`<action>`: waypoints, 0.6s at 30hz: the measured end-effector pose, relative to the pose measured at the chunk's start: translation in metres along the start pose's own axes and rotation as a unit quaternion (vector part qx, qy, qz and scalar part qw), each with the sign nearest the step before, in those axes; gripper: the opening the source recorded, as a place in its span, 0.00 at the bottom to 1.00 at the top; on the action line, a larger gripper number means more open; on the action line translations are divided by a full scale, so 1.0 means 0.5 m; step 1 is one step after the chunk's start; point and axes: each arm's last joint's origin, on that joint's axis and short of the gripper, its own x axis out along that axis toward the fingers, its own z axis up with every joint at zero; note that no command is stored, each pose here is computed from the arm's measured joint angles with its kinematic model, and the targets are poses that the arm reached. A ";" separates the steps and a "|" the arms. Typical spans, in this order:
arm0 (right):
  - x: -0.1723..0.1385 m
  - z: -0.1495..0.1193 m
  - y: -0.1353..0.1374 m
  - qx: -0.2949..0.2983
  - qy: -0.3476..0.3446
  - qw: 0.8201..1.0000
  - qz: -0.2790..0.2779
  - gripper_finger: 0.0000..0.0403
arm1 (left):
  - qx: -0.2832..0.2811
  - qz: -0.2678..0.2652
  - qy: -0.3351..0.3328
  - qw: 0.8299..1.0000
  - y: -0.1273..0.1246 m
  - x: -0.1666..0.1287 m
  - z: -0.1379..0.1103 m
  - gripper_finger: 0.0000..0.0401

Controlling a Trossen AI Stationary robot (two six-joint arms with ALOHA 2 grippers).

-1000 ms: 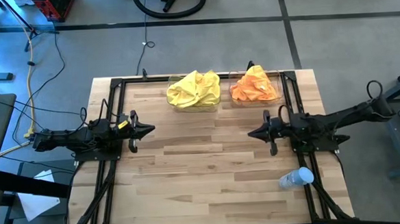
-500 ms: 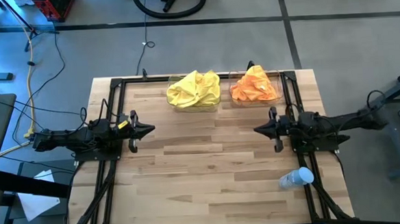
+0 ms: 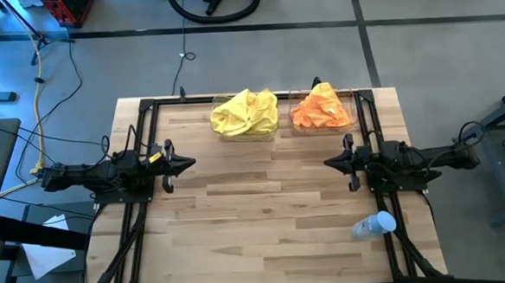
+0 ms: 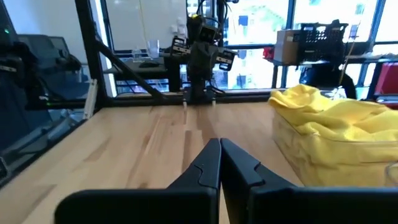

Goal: Sort microfiber towel by color & place in baskets
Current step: Return to Home Position

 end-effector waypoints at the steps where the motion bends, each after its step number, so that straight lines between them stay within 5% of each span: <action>1: 0.000 -0.001 -0.001 -0.004 0.001 1.000 -0.002 0.00 | 0.000 0.000 0.000 1.000 0.000 0.000 0.000 0.00; 18: 0.001 -0.001 -0.007 -0.049 0.003 0.999 -0.022 0.00 | 0.000 0.000 0.000 1.000 0.000 0.000 0.000 0.00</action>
